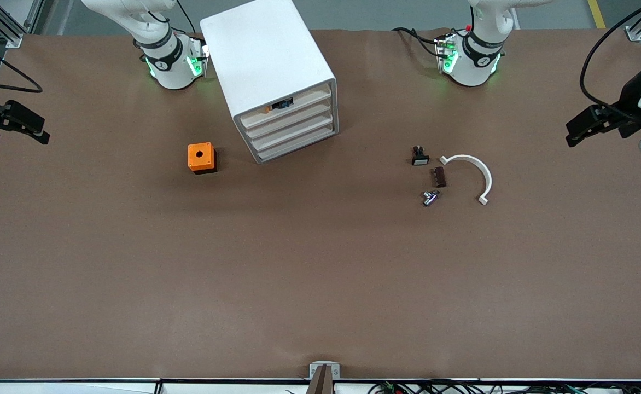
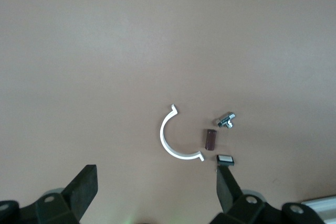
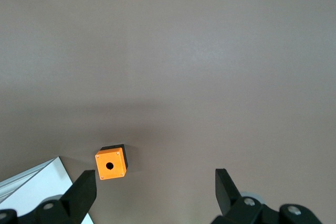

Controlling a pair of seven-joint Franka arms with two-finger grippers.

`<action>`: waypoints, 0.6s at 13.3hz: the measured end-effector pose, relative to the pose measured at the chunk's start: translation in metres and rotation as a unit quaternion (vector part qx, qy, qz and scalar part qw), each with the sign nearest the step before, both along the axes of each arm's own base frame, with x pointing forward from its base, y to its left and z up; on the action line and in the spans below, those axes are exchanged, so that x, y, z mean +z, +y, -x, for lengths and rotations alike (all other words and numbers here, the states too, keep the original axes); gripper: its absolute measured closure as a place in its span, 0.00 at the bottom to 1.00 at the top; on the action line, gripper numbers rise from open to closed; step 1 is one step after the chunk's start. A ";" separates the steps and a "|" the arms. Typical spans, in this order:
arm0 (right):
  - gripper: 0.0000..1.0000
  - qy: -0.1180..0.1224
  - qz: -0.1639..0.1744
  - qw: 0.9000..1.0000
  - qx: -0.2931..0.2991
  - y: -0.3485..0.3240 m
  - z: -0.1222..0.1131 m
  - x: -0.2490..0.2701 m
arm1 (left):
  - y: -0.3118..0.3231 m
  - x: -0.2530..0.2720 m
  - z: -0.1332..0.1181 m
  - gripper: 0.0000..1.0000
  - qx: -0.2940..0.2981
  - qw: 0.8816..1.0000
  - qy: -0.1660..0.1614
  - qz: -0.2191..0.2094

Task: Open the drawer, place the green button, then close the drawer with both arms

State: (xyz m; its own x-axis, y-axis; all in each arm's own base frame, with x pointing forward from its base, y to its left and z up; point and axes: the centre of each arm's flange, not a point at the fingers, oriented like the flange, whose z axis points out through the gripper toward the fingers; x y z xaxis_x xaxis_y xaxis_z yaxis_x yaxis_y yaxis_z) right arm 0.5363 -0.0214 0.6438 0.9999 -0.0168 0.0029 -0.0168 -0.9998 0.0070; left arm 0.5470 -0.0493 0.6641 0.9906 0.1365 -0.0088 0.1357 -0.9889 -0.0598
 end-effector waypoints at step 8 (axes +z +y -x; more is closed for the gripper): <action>0.00 0.000 0.000 1.000 -0.001 -0.001 0.000 0.000 | 0.012 0.000 0.023 0.00 -0.014 1.000 0.012 0.008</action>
State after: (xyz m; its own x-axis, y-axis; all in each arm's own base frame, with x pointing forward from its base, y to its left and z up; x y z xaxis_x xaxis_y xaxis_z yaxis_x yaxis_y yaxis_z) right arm 0.5363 -0.0222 0.6442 0.9998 -0.0181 0.0036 -0.0181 -0.9998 0.0076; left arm 0.5244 -0.0371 0.6639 0.9935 0.1089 -0.0342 0.1073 -0.9932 -0.0460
